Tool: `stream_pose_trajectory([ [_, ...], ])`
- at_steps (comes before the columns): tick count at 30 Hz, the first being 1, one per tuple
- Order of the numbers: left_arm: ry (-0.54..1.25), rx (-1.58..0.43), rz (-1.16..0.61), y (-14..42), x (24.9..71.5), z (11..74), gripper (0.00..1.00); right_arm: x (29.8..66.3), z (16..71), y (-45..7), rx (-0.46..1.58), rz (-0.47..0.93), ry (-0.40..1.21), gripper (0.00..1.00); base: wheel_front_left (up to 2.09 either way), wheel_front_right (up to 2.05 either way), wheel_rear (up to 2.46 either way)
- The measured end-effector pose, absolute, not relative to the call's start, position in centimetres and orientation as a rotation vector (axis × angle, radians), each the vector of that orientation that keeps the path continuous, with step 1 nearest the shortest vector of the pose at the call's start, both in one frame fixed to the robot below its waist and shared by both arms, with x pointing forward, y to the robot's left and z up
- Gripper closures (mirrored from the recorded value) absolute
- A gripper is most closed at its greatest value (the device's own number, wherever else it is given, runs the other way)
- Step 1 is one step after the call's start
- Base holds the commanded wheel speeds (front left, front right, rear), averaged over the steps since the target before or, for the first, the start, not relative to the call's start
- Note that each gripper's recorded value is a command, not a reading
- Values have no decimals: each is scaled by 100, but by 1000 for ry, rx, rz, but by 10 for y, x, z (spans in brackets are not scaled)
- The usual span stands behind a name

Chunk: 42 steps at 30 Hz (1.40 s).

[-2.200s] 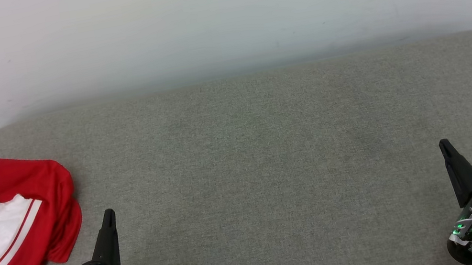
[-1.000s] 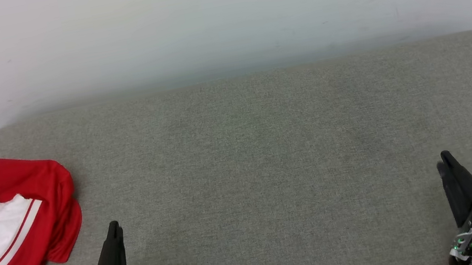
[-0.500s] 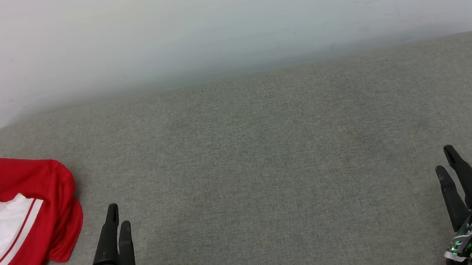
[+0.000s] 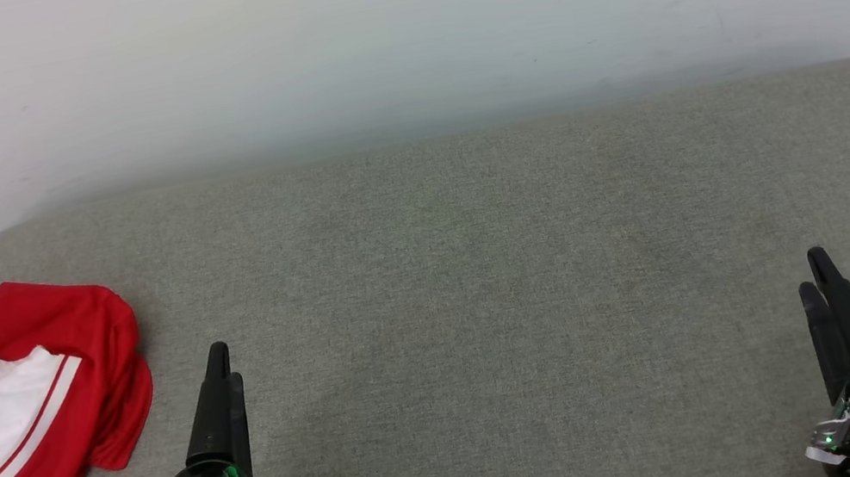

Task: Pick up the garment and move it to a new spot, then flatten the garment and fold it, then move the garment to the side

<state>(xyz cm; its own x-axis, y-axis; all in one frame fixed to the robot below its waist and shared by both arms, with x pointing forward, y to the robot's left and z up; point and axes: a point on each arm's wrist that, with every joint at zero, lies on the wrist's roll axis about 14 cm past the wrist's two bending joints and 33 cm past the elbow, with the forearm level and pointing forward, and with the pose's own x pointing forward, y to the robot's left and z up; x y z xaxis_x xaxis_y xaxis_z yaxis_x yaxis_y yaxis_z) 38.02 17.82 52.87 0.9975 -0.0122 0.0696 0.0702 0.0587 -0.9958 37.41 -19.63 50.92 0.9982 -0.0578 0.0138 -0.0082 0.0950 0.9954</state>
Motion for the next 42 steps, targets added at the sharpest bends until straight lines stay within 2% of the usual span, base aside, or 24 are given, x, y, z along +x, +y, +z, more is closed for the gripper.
stream_pose_trajectory([
  [11,-64,-1126,-95,170,380,537,0,376,524,-193,1150,-3,-83,0,0,0,0],
  [26,-121,-749,-110,166,375,548,0,373,529,-180,664,45,-84,0,0,0,0],
  [42,-132,-465,-119,163,372,544,0,370,531,-175,365,76,-75,0,0,0,0],
])
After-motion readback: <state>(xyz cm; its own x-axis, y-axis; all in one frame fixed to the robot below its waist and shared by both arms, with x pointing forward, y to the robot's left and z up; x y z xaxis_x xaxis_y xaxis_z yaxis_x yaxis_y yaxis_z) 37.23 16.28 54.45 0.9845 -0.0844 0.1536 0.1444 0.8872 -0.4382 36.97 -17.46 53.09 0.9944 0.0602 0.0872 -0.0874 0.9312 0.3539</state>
